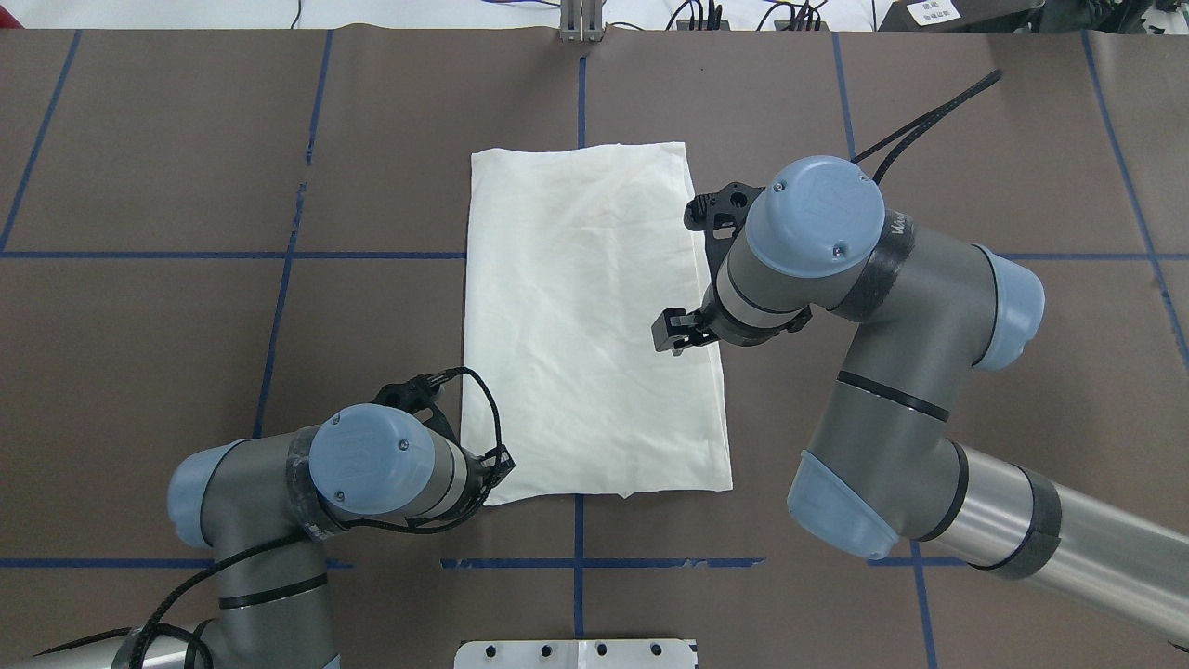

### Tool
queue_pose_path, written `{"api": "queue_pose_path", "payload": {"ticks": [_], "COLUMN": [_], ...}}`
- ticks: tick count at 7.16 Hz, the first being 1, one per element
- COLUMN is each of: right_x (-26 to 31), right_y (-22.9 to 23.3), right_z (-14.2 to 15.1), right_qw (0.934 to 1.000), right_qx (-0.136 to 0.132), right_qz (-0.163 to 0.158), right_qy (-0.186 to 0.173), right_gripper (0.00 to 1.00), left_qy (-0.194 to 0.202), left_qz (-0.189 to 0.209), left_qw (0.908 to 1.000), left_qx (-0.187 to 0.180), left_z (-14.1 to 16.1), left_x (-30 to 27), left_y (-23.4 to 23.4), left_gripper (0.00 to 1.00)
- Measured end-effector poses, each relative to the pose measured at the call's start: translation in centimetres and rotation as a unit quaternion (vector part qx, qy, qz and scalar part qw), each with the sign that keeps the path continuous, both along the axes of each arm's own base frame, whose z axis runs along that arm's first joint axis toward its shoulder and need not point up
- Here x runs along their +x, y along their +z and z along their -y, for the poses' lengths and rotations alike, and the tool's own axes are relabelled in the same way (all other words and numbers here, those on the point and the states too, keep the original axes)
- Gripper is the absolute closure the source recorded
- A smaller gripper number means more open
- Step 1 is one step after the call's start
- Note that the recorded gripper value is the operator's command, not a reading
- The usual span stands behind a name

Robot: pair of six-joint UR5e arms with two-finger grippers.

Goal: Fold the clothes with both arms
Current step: 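Release the bundle and raise the right gripper while the left gripper lowers nearby, then move both grippers to the bundle's corners nearest the robot and grasp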

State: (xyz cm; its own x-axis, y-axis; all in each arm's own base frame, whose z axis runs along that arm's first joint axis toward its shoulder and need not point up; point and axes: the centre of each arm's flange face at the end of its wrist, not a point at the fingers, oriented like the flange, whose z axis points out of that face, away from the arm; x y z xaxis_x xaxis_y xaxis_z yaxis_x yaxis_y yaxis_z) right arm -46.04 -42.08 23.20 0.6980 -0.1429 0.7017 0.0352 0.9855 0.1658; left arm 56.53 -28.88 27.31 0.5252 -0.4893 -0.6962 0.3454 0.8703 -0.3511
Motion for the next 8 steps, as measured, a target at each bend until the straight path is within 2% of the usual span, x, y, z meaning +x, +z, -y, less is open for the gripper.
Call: {"api": "queue_pose_path", "payload": {"ticks": [2, 3, 4, 5, 6, 8], "right_x": [0.0, -0.4, -1.4, -2.9, -4.4, -7.4], "right_y": [0.0, -0.1, -0.2, -0.5, -0.5, 0.8], "right_z": [-0.2, -0.8, -2.1, -3.9, -5.9, -9.7], "right_qw": [0.9998, 0.9991, 0.9964, 0.9904, 0.9809, 0.9663], "right_qx": [-0.014, -0.034, -0.068, -0.111, -0.149, -0.185], "right_qz": [0.003, 0.007, 0.012, 0.022, 0.036, 0.050], "right_qy": [0.012, 0.027, 0.048, 0.080, 0.119, 0.172], "right_gripper": [0.00, 0.00, 0.00, 0.00, 0.00, 0.00], "left_qy": [0.007, 0.016, 0.022, 0.026, 0.028, 0.031], "left_qz": [0.001, 0.003, 0.003, 0.001, 0.000, -0.001], "left_qw": [0.9999, 0.9996, 0.9993, 0.9991, 0.9990, 0.9987], "left_qx": [0.011, 0.021, 0.030, 0.034, 0.036, 0.041], "left_z": [0.0, 0.0, 0.0, -0.1, -0.1, -0.1], "left_x": [-0.3, -0.6, -0.8, -0.9, -1.0, -1.0], "left_y": [-0.1, -0.2, -0.5, -0.8, -1.1, -1.2], "left_gripper": [1.00, 1.00, 1.00, 1.00, 1.00, 1.00]}}
